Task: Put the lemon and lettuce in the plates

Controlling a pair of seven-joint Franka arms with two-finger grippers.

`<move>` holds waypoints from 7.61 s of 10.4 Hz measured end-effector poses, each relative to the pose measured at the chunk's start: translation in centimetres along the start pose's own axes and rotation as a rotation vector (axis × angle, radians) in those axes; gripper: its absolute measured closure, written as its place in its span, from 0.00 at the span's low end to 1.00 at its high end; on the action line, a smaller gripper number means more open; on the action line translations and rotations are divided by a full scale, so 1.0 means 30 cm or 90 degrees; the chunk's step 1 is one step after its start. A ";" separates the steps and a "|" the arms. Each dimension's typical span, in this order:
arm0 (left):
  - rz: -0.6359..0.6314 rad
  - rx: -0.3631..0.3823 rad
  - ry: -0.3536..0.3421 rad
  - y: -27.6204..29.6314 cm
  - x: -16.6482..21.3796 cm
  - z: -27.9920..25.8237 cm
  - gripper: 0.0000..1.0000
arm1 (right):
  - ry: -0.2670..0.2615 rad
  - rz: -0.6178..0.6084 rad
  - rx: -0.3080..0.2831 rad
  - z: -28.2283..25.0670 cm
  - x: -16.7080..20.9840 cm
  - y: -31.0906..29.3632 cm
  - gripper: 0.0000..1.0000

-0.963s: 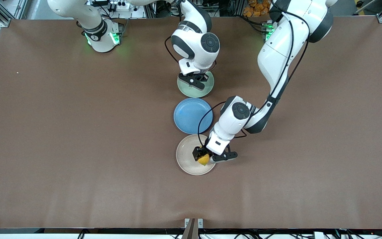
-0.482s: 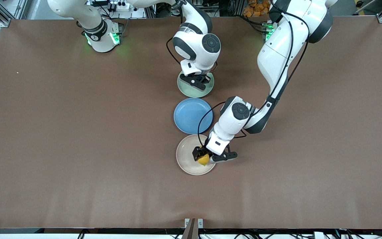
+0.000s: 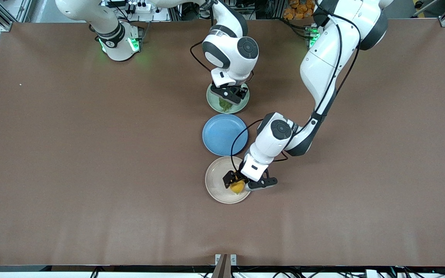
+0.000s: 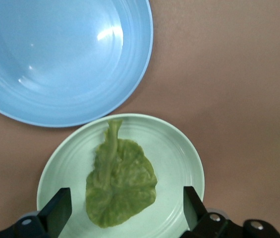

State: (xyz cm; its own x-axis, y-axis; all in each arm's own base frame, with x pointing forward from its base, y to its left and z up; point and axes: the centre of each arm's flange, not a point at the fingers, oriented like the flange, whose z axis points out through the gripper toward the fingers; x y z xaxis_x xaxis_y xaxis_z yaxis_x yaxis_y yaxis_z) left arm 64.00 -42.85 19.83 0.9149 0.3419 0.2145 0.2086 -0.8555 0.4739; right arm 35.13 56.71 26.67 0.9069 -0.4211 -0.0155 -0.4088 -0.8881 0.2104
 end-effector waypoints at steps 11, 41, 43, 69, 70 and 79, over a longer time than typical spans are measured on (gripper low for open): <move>-0.023 0.120 -0.063 -0.006 0.197 -0.253 0.00 | -0.024 -0.136 0.039 -0.155 0.881 0.340 0.00; 0.137 0.327 -0.265 -0.735 0.574 -1.012 0.00 | 0.068 -0.226 0.089 -0.208 1.419 1.509 0.00; 0.148 0.337 -0.272 -0.733 0.505 -1.067 0.00 | 0.070 -0.225 0.087 -0.314 1.440 1.518 0.00; 0.176 0.307 -0.163 -0.460 0.479 -1.806 0.00 | 0.095 -0.276 0.142 -0.994 1.431 1.748 0.00; 0.175 0.307 -0.167 -0.461 0.477 -1.805 0.00 | 0.093 -0.275 0.142 -0.992 1.433 1.751 0.00; 0.170 0.313 -0.188 -0.475 0.474 -1.785 0.00 | 0.073 -0.275 0.139 -0.974 1.428 1.755 0.00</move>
State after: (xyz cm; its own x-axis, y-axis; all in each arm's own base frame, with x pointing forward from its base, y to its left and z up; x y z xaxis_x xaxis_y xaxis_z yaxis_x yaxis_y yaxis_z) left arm 55.53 -4.99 61.86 0.9995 0.0309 -0.0064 0.0307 -0.9992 -0.0258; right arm 55.44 -2.71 65.66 0.9985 0.0059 0.0536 0.0060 -1.0000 -0.0011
